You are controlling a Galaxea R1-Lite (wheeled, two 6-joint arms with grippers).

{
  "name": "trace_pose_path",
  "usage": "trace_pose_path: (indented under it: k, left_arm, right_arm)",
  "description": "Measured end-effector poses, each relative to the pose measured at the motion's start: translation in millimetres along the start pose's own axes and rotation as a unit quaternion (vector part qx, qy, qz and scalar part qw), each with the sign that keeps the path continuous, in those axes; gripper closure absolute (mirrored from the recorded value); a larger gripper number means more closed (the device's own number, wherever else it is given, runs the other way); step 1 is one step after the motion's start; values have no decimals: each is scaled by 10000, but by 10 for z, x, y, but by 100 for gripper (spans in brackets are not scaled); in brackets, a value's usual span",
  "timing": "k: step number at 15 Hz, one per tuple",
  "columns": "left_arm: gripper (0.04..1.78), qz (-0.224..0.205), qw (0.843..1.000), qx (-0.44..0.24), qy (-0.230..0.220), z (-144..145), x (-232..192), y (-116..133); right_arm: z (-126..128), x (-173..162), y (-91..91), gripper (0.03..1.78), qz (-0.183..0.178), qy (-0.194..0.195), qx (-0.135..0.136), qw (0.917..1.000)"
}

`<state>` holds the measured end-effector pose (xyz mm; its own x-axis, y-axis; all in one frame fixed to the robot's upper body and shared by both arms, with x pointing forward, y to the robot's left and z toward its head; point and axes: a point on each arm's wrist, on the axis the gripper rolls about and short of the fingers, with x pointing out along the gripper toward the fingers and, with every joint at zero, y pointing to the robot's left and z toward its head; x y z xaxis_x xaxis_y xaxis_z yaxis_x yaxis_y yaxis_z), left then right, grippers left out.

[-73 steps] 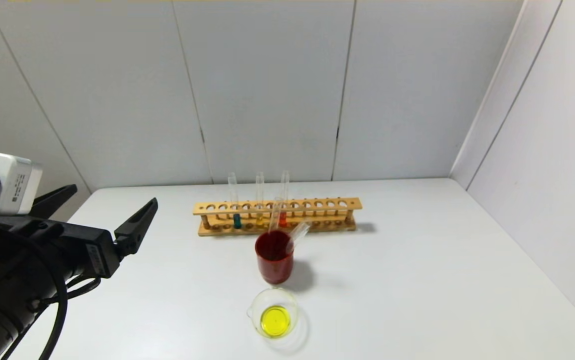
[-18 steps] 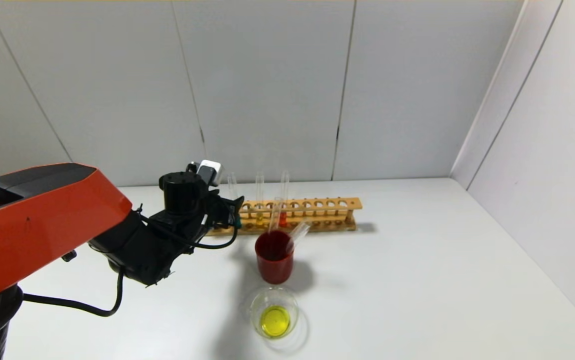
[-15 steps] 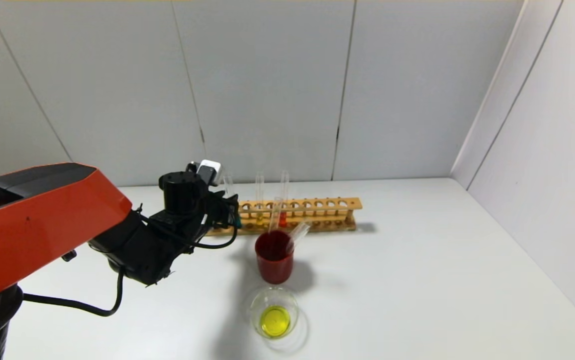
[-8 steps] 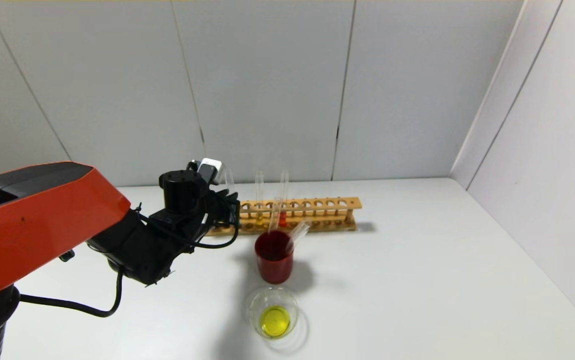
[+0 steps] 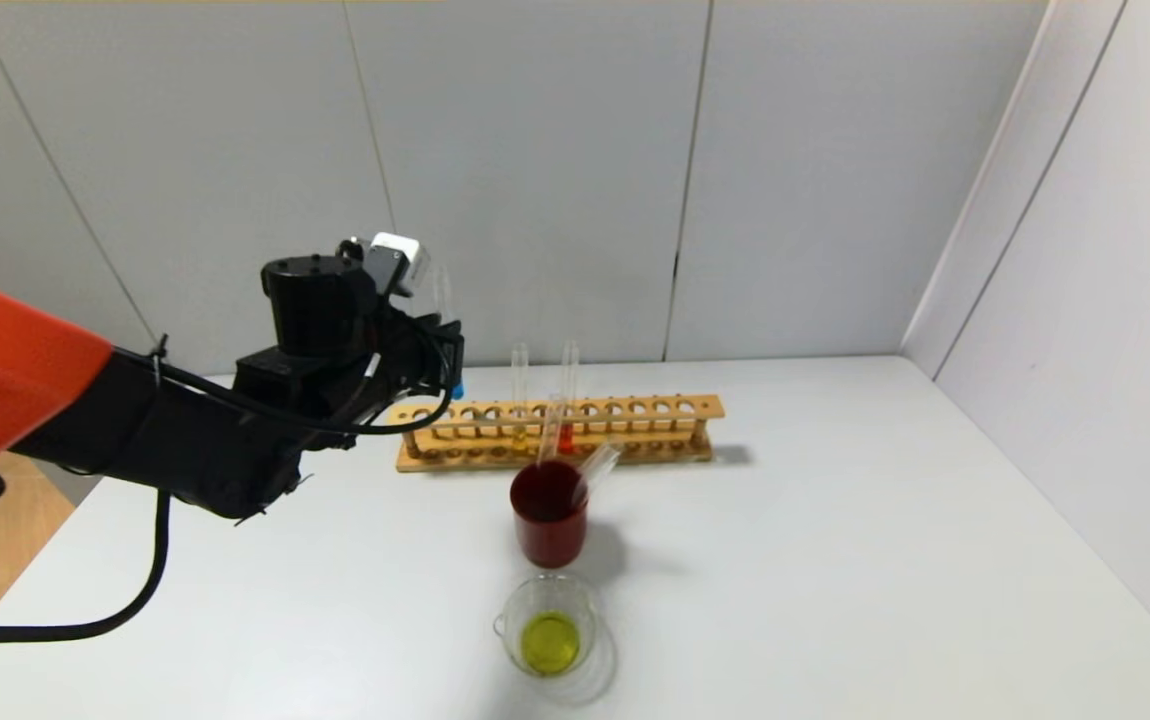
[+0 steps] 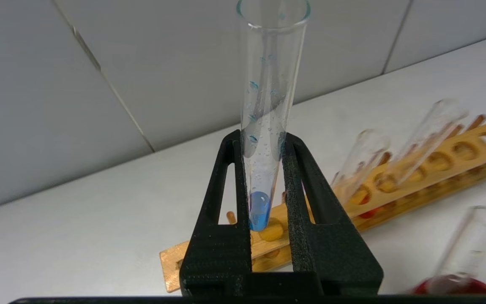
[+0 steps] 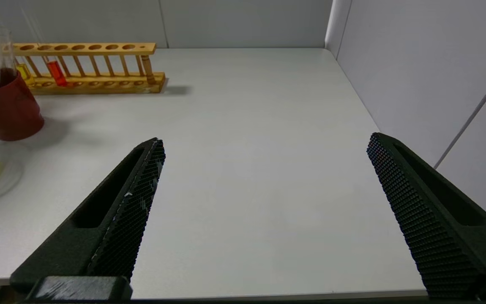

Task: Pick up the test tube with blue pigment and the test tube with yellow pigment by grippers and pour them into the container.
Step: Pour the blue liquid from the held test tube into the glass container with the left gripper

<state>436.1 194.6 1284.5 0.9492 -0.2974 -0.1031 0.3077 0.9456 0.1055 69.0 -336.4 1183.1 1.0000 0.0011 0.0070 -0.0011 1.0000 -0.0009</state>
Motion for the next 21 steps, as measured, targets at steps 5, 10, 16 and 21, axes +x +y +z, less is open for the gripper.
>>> trace_pose_path:
  k: [5, 10, 16, 21]
  left_arm:
    - [152, -236, 9993, 107, -269, 634, -591, -63]
    - [152, -456, 9983, 308, -186, 775, -1345, -52]
    - [152, -453, 9975, 510, 177, 459, -1986, 15]
    - [152, -623, 9864, 1392, 612, 128, -2114, -12]
  right_arm:
    - [0, 0, 0, 6, -2, 2, 2, 10000]
    - [0, 0, 0, 6, 0, 2, 2, 10000]
    - [0, 0, 0, 6, 0, 2, 2, 10000]
    - [0, 0, 0, 6, 0, 2, 0, 10000]
